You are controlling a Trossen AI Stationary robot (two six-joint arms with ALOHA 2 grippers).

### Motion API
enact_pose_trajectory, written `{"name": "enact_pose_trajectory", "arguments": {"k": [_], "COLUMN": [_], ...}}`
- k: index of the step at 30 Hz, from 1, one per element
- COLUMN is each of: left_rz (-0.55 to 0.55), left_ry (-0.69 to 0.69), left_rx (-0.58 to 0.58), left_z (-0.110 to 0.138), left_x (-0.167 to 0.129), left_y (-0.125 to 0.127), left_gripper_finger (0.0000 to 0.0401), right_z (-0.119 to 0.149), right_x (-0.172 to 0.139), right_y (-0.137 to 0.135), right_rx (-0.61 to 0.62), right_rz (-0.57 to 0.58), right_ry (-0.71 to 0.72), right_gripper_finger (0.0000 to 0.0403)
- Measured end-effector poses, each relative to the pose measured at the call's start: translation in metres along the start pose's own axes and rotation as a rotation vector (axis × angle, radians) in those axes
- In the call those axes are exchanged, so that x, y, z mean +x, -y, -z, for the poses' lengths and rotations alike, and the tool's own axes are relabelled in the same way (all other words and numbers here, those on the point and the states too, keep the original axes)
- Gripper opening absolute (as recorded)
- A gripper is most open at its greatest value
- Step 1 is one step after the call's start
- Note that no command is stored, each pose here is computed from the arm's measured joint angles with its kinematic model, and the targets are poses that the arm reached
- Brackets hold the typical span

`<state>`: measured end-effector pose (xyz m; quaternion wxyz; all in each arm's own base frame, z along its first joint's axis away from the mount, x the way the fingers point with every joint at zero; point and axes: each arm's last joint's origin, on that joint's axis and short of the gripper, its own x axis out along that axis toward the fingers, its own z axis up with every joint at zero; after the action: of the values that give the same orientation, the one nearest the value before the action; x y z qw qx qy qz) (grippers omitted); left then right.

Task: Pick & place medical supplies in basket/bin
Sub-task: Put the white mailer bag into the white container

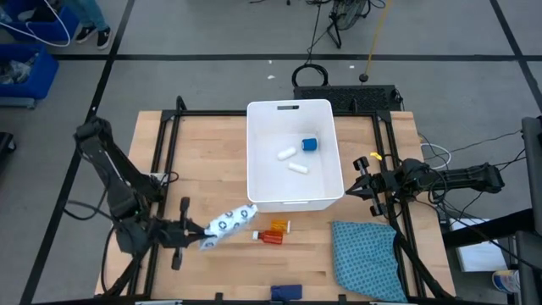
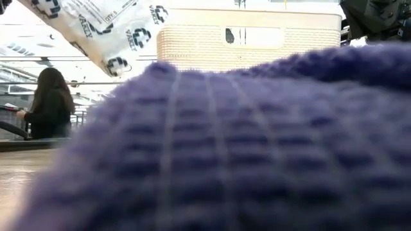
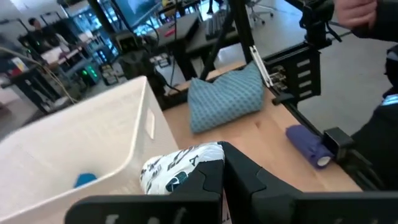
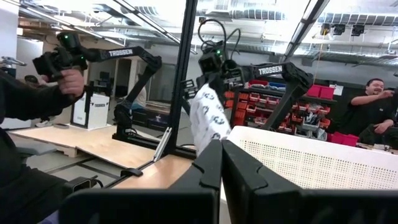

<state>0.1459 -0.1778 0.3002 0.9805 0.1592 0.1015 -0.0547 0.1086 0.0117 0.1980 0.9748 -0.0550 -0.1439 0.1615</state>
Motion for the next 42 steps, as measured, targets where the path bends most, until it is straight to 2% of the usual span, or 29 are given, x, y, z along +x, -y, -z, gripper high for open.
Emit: {"name": "enact_pose_trajectory", "arguments": {"k": [8, 17, 21, 23, 26, 30, 38, 42], "left_rz": [-0.07, -0.313, -0.405, -0.421, -0.436, -0.464, -0.374, -0.33], "left_ry": [0.064, 0.135, 0.172, 0.192, 0.201, 0.153, 0.066, 0.014], "left_rx": [0.005, -0.123, -0.135, -0.111, -0.082, -0.068, -0.057, -0.067], "left_z": [-0.012, -0.024, -0.042, -0.055, -0.074, -0.094, -0.12, -0.115], "left_x": [-0.021, -0.041, -0.051, -0.054, -0.056, -0.046, 0.01, 0.048], "left_y": [-0.028, -0.089, -0.119, -0.132, -0.149, -0.171, -0.22, -0.247], "left_gripper_finger": [0.0, 0.0, 0.0, 0.0, 0.0, 0.0, 0.0, 0.0], "right_z": [0.0, 0.0, 0.0, 0.0, 0.0, 0.001, 0.0, 0.0], "right_x": [0.0, 0.0, 0.0, 0.0, 0.0, -0.001, -0.001, -0.001], "right_y": [0.0, 0.0, 0.0, 0.001, 0.004, 0.008, 0.007, 0.007], "right_rx": [0.005, -0.012, -0.025, -0.041, -0.058, -0.055, -0.068, -0.068], "right_rz": [-0.001, 0.0, 0.003, 0.034, 0.145, 0.266, 0.258, 0.258], "right_ry": [-0.004, 0.001, 0.0, -0.002, -0.014, -0.026, -0.026, -0.024], "right_gripper_finger": [0.0, 0.0, 0.0, 0.0, 0.0, 0.0, 0.0, 0.0]}}
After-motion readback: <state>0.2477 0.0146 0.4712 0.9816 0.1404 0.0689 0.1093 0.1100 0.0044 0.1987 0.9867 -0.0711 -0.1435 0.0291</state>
